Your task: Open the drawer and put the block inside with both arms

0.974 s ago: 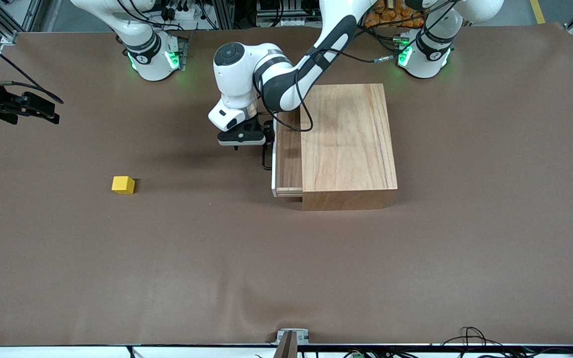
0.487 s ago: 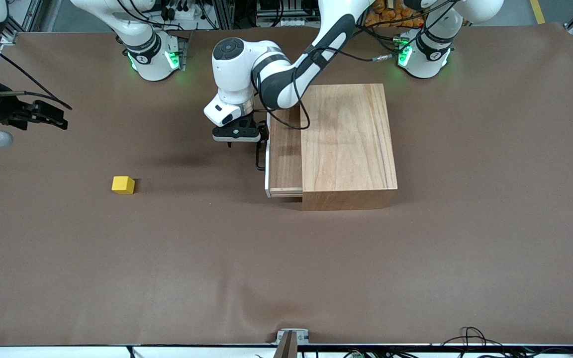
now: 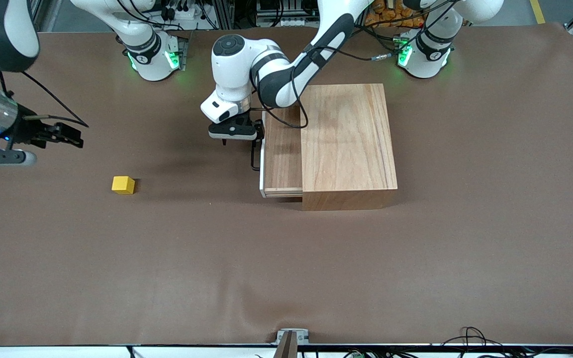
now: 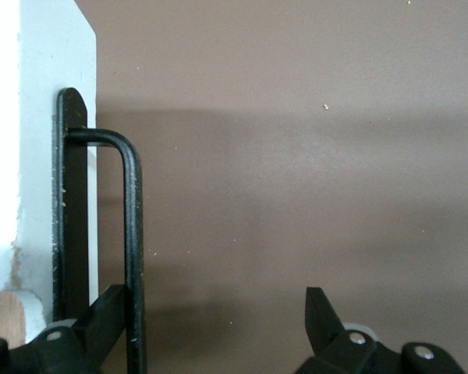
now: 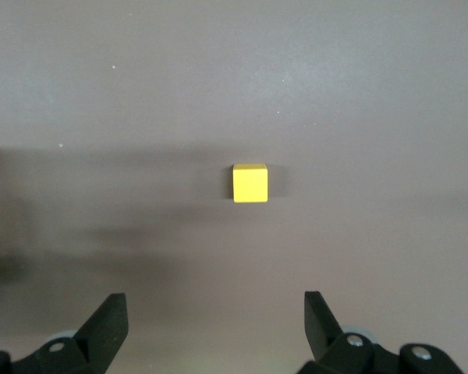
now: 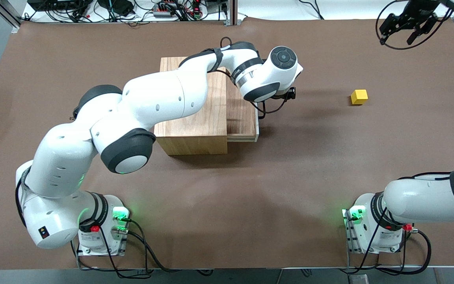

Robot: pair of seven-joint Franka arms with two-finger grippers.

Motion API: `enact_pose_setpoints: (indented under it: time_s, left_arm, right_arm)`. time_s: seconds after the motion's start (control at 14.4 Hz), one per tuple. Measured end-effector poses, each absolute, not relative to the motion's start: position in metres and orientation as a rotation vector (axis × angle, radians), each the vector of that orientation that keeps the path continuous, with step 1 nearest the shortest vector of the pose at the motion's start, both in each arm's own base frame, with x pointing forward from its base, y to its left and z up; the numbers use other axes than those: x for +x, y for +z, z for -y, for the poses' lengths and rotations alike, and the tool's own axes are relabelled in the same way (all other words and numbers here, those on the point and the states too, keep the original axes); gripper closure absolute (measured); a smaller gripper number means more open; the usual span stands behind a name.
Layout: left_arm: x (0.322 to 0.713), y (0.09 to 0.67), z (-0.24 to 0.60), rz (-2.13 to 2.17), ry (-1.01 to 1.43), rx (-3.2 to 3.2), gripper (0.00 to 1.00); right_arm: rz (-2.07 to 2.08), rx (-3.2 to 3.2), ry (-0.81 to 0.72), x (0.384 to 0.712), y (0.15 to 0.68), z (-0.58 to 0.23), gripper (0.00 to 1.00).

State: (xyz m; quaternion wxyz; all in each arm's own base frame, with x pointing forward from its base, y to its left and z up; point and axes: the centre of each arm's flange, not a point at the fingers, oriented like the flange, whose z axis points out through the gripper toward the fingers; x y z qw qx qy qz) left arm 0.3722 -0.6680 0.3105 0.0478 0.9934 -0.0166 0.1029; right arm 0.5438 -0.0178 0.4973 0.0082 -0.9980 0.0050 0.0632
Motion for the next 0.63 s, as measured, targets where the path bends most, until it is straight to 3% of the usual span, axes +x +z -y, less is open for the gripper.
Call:
enact_pose_setpoints:
  time_s: [0.63]
  left_arm:
    - [0.365,0.34,0.681,0.059,0.321,2.957,0.0]
  right_arm:
    - [-0.015,-3.111,0.277,0.594,0.343,0.021,0.0]
